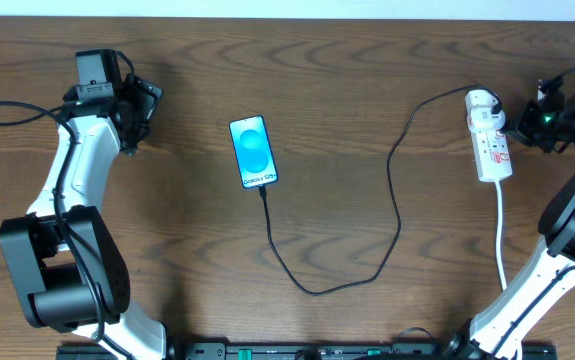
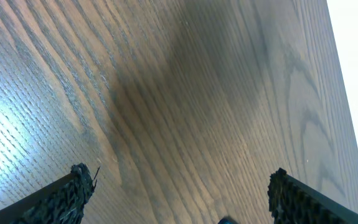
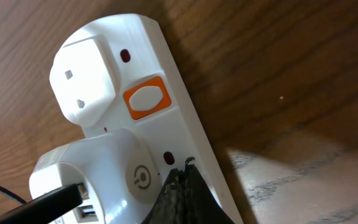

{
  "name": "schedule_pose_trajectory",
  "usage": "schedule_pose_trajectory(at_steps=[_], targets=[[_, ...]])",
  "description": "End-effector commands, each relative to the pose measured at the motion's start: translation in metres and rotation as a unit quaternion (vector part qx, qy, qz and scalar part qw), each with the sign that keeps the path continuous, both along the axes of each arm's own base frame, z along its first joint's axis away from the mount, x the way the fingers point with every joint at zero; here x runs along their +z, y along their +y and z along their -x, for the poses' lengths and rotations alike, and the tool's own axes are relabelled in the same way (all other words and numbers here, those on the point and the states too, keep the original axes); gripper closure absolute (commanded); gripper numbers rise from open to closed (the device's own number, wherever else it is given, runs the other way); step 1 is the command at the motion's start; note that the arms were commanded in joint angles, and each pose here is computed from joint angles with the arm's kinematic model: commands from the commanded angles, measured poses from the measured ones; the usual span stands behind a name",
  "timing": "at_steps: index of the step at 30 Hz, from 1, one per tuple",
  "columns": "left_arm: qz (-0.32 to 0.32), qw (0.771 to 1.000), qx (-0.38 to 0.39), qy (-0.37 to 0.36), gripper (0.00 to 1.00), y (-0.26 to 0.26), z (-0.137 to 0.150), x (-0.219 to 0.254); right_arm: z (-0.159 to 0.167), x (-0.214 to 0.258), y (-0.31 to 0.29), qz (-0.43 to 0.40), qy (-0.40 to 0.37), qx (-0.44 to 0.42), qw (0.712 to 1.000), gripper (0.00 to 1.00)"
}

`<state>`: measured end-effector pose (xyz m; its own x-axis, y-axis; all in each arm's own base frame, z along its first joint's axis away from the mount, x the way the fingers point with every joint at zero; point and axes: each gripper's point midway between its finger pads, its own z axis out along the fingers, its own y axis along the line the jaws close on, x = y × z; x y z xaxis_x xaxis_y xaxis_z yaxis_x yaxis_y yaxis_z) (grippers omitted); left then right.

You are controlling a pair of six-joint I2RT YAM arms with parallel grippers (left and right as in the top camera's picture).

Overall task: Plug charger to phone and switch on socket
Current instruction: 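Position the right gripper over the orange switch beside the charger plug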

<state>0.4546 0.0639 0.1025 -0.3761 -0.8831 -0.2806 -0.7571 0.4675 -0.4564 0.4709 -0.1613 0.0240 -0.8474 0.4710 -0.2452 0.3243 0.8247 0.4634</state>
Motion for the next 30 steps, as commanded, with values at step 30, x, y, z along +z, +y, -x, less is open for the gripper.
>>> schedule_pose_trajectory(at_steps=[30], targets=[[-0.015, 1.0, 0.0, 0.001, 0.08, 0.005, 0.0, 0.002, 0.016, -0.014, 0.032, 0.003, 0.059, 0.036, 0.998, 0.99]])
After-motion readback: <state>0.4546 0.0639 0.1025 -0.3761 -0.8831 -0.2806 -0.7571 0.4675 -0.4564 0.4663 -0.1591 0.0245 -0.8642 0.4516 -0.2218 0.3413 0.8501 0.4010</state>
